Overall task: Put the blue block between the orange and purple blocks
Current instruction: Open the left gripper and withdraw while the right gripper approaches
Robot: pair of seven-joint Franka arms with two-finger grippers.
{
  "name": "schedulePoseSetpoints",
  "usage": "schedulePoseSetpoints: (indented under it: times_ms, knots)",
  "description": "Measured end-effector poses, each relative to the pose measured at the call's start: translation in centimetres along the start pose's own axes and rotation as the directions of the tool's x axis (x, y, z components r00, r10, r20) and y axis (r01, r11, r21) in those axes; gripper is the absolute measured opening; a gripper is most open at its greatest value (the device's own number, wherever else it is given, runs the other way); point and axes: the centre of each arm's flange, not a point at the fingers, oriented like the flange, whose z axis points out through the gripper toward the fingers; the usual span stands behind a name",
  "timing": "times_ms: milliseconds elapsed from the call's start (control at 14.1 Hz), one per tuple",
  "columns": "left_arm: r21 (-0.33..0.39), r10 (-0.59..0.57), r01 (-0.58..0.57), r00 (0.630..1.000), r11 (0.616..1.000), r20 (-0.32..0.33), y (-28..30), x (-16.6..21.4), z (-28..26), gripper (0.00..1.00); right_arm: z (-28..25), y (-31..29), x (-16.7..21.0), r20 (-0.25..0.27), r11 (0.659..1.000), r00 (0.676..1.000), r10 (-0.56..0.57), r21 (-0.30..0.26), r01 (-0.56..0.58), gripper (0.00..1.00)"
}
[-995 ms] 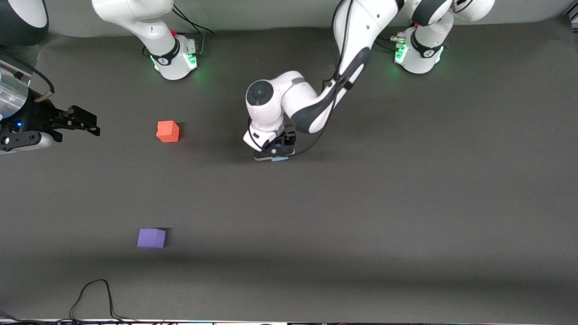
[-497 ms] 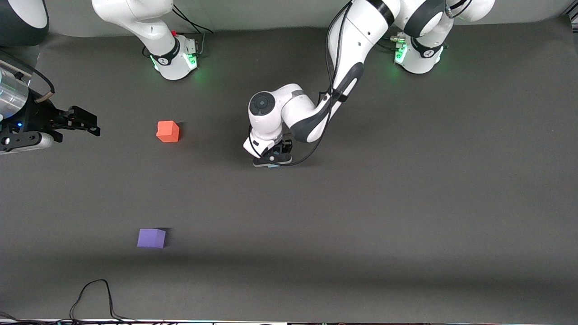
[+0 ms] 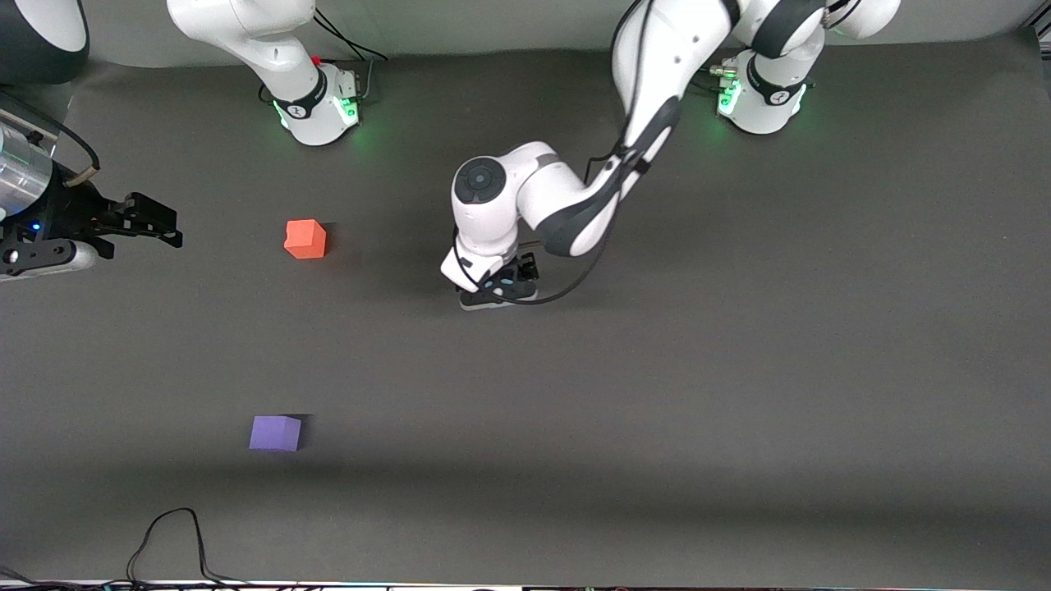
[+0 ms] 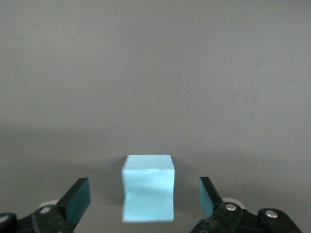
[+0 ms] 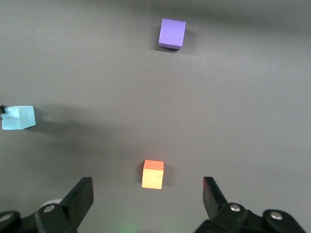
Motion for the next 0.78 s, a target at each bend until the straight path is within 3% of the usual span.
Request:
schedulePoseSetpoints:
  times_ms: [142, 284, 497, 782]
  knots:
    - [-0.038, -0.012, 0.015, 0.997, 0.999, 0.075, -5.2, 6.0, -8.3, 1.00, 0.0, -0.4, 0.0, 0.000, 1.000, 1.000, -0.005, 0.011, 0.005, 1.00]
    - [-0.038, -0.015, 0.020, 0.992, 0.999, 0.126, -14.2, 12.9, -14.9, 1.00, 0.1, -1.3, 0.1, -0.002, 0.999, 1.000, -0.014, 0.051, 0.014, 1.00]
    - [-0.001, 0.021, -0.021, 0.981, 1.000, 0.195, -28.1, 20.1, -18.5, 1.00, 0.0, -5.8, 0.2, -0.002, 0.996, 0.999, -0.032, 0.089, 0.032, 1.00]
    - [0.006, 0.097, -0.099, 0.981, 0.995, 0.169, -43.7, 25.7, -21.5, 1.00, -0.5, -19.2, -0.4, 0.006, 0.995, 0.999, 0.044, 0.092, -0.044, 1.00]
